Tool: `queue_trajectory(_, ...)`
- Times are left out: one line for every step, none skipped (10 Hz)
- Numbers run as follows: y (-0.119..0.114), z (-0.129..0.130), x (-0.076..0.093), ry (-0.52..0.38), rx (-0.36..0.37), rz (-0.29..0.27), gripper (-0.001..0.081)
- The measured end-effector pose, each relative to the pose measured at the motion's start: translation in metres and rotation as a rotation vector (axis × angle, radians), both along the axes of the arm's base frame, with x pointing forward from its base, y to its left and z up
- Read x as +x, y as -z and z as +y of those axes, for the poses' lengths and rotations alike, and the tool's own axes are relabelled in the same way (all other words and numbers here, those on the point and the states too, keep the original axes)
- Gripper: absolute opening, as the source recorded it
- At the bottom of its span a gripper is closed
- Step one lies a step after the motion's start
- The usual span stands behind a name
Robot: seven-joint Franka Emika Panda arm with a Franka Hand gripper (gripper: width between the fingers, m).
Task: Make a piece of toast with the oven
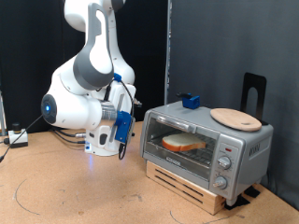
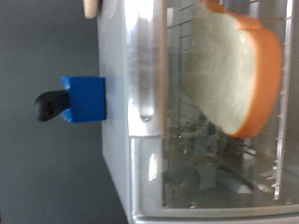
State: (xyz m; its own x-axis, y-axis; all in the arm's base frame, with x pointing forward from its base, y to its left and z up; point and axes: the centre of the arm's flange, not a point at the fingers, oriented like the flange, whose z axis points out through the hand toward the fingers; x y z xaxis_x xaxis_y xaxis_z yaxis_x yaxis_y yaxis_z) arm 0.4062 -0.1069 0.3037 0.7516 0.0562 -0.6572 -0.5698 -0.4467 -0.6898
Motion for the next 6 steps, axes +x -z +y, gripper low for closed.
queue_trajectory(0.000, 0.004, 0.001, 0.003, 0.023, 0.000, 0.0807)
queue_trajectory(0.001, 0.010, 0.006, 0.017, 0.045, 0.009, 0.0807)
queue_trajectory(0.004, 0.019, 0.013, 0.022, 0.060, 0.029, 0.0807)
queue_trajectory(0.009, 0.026, 0.024, 0.028, 0.057, 0.052, 0.0807)
queue_trajectory(0.014, 0.033, 0.035, 0.041, 0.046, 0.061, 0.0807)
queue_trajectory(0.020, 0.038, 0.047, 0.068, 0.032, 0.067, 0.0807)
